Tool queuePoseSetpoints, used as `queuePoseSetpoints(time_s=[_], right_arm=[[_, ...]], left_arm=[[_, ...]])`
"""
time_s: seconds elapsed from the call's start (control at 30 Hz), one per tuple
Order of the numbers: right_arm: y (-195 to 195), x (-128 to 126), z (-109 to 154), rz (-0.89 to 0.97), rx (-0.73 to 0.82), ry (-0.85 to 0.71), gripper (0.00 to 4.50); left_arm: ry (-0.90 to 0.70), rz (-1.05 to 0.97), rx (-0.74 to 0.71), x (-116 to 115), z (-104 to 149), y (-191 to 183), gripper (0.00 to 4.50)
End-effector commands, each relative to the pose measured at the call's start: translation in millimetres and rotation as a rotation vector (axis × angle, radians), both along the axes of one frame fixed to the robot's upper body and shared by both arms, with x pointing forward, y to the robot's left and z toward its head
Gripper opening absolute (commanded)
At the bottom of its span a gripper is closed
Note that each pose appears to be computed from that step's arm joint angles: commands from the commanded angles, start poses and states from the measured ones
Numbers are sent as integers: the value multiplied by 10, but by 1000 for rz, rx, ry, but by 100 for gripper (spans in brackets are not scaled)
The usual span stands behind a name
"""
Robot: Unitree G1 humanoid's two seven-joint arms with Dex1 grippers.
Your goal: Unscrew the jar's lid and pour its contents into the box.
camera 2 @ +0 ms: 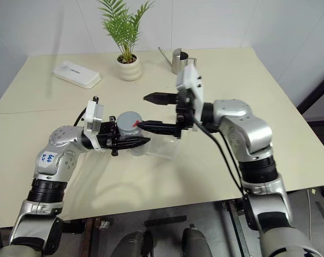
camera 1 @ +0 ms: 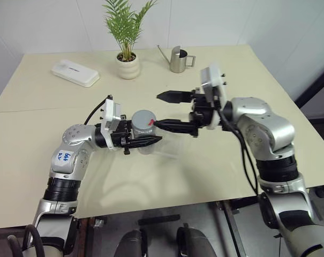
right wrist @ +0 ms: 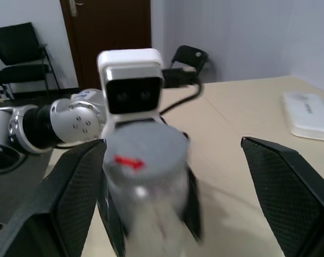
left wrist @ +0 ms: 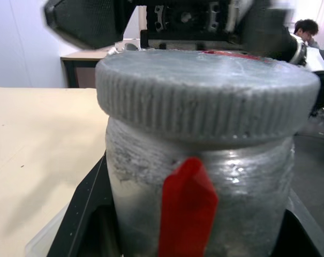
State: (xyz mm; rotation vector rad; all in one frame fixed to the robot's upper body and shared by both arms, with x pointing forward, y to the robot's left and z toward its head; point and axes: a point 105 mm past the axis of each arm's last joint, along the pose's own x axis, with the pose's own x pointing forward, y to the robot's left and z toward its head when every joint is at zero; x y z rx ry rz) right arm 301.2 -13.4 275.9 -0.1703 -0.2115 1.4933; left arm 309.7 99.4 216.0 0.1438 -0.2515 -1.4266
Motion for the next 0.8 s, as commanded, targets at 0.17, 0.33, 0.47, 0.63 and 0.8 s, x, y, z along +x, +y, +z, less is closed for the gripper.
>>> queuePoseSetpoints(time_s=[0.17,0.33,0.47,0.63,0.8], right_arm=[[214,-9,56,-28,-20,-64,423],[196,51,43,-56,-24,-66,423],[85,129,84,-94,-14,-76,423],[-165,264,127,-154,-20,-104,423],[-496,329,144,-193,-35,-116,423]], left_arm=[[-42,-10,1,-20,83,-27,201],[-39,-11,-1,-27,80,-25,201],[-39,-10,-2,-28,80,-24,201],[-41,-9,-3,-32,82,-28,201],[-42,-5,-2,-31,83,-13,201]])
